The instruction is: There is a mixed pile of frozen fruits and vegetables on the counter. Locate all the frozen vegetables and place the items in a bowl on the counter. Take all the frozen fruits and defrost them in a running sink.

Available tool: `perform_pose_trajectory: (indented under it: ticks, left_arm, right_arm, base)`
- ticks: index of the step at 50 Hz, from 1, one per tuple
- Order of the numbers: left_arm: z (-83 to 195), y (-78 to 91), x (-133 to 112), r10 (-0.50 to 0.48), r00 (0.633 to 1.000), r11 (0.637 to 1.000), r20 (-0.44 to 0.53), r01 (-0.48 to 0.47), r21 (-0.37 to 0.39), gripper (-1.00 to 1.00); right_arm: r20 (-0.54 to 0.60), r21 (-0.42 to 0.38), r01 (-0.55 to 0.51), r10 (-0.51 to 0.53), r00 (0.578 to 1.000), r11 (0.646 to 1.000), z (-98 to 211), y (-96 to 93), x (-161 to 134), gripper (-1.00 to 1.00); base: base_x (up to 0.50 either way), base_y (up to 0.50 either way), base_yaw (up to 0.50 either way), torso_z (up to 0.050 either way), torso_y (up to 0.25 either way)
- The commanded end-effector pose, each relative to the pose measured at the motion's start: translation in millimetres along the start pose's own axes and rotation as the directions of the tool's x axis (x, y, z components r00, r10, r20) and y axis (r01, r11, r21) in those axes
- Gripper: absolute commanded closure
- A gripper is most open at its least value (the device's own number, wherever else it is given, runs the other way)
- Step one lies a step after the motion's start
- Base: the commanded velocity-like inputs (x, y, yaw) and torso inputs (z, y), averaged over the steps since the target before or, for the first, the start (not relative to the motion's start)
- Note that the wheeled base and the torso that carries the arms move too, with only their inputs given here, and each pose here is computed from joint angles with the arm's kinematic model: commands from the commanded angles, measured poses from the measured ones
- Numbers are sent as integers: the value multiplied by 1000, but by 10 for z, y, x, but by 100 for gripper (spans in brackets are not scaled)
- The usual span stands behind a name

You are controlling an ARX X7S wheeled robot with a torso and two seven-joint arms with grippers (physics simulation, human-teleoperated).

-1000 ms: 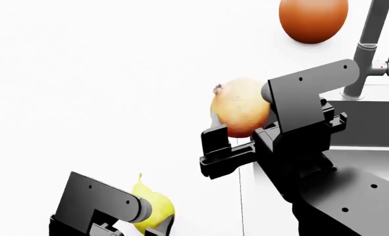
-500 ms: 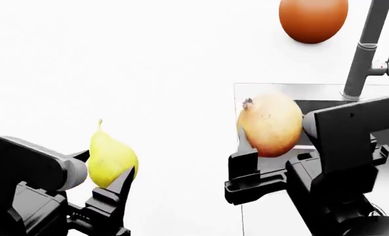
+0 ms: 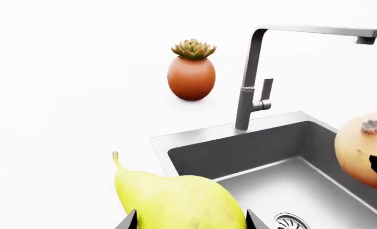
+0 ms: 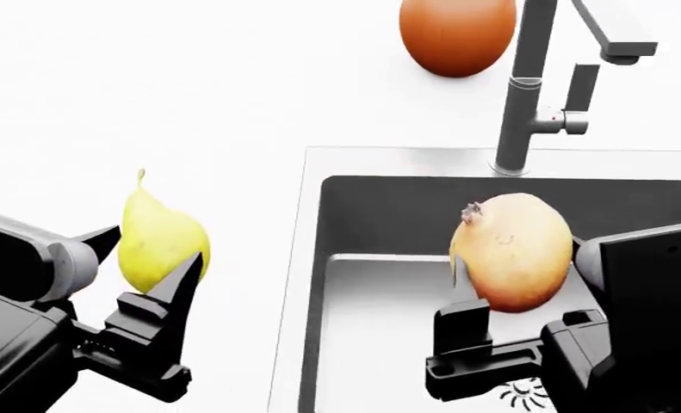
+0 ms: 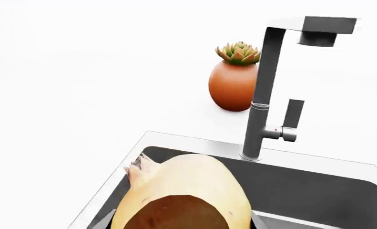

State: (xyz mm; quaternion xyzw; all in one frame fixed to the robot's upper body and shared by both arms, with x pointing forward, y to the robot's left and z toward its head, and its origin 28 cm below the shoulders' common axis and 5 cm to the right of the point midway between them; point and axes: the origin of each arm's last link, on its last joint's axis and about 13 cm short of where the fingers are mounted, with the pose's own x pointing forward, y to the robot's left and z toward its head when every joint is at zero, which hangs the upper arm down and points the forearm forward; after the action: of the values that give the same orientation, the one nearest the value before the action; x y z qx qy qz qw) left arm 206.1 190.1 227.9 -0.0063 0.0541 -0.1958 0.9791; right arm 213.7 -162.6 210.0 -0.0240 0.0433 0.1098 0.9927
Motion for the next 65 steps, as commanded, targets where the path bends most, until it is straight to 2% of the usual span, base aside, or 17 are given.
perform_pose_trajectory:
  ticks: [1,22,33,46,51,55,65]
  left_arm:
    - [-13,16,-4,6,1000,1000,1,-6,-29,100]
    - [-48,42,43,15,1000,999,-6,-16,-42,100]
    - [-70,105,52,34,999,998,-10,-35,-61,100]
    - [-88,63,32,25,1000,998,-10,-26,-51,100]
    - [-95,54,19,21,1000,999,-5,-22,-49,100]
    - [-65,44,20,18,1000,999,-2,-18,-48,100]
    - [-78,24,12,10,1000,999,2,-10,-48,100]
  right_arm:
    - [9,-46,3,-3,1000,999,14,-2,-20,100]
    - [-1,-70,-8,8,1000,998,-8,77,21,100]
    - [-7,-69,-16,15,1000,997,-24,126,51,100]
    - [-35,-67,-33,31,999,997,-104,133,81,100]
    - [-80,-59,-52,47,996,997,-176,137,120,100]
    - [-157,-11,-84,82,984,996,-292,123,253,100]
    - [-283,16,-125,125,951,992,-585,146,714,100]
  base:
    - [47,-500,0,0,0]
    - [53,-500,0,0,1]
    - [104,-6,0,0,0]
    - [492,0,0,1,2]
    - [22,0,0,0,0]
    - [0,0,0,0,0]
    - [0,0,0,0,1]
